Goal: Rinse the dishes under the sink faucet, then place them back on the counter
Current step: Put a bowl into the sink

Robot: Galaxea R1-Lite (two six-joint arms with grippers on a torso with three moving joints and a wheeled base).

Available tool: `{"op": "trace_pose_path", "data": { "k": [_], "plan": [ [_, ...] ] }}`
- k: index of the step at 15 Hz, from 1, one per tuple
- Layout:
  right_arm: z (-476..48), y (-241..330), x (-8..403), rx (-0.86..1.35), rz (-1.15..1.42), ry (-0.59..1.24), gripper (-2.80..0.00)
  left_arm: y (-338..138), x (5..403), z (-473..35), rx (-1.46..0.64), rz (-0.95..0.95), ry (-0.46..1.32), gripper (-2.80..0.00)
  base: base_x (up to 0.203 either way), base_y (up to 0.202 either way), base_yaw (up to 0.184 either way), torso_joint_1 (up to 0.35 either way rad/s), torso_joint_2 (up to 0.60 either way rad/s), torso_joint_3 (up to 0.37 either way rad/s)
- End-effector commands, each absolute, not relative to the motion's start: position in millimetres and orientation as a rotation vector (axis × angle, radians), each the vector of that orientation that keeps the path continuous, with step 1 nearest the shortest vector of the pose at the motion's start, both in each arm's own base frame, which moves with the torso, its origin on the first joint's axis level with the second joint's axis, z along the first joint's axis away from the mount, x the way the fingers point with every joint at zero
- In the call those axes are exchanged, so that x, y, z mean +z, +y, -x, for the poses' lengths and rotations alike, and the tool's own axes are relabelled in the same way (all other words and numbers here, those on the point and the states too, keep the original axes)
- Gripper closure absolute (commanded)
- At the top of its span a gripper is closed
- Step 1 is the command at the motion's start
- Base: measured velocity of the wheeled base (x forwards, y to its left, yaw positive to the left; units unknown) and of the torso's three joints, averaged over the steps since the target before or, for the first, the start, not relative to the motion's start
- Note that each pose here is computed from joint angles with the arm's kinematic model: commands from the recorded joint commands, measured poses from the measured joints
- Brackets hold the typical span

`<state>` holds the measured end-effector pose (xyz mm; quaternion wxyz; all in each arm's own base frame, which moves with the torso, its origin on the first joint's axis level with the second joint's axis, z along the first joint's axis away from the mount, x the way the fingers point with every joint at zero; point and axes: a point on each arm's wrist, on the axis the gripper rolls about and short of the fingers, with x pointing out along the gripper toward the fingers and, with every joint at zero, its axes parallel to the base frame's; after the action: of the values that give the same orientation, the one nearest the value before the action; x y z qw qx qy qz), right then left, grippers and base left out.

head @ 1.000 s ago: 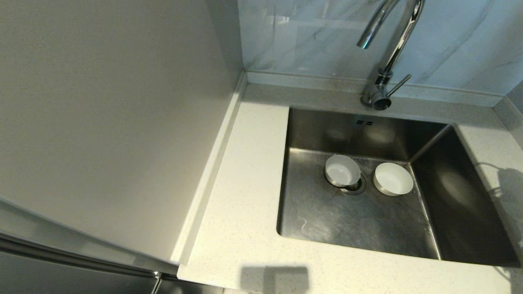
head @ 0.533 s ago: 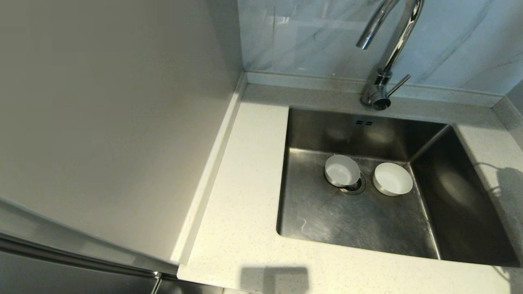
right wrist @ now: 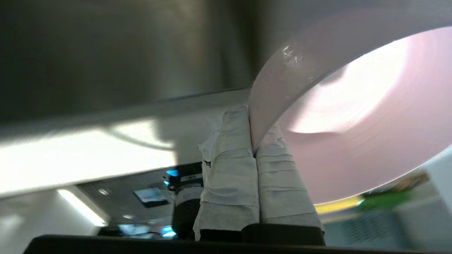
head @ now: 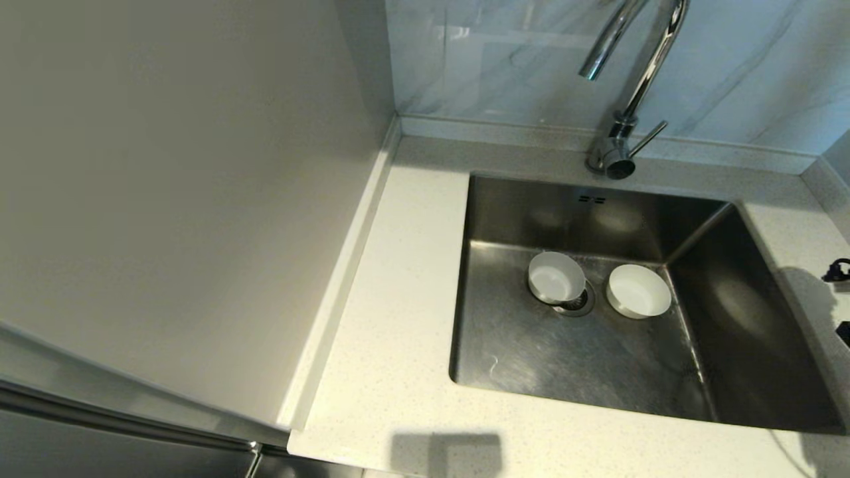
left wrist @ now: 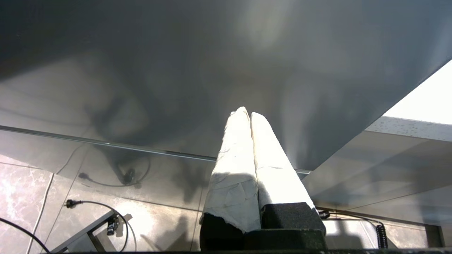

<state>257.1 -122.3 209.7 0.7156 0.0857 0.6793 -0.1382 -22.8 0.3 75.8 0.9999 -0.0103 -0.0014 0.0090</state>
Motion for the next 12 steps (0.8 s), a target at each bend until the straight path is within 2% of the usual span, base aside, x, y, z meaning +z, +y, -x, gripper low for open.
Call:
{"op": "trace_pose_path", "data": {
  "k": [1, 4, 7, 12],
  "plan": [
    [-250, -76, 230, -0.186, -0.052, 1.425, 0.00, 0, 76, 23, 0.020, 0.022, -0.006, 0.00, 0.000, 0.000, 0.000, 0.000, 0.00, 0.000],
    [-261, -5, 234, -0.016, 0.122, 1.287, 0.00, 0, 76, 23, 0.020, 0.022, -0.006, 0.00, 0.000, 0.000, 0.000, 0.000, 0.00, 0.000],
    [-279, 56, 210, -0.009, 0.203, 1.180, 0.00, 0, 76, 23, 0.020, 0.021, -0.008, 0.00, 0.000, 0.000, 0.000, 0.000, 0.00, 0.000],
    [-321, 83, 153, -0.036, 0.240, 1.186, 0.00, 0, 76, 23, 0.020, 0.022, -0.006, 0.00, 0.000, 0.000, 0.000, 0.000, 0.00, 0.000]
  ]
}}
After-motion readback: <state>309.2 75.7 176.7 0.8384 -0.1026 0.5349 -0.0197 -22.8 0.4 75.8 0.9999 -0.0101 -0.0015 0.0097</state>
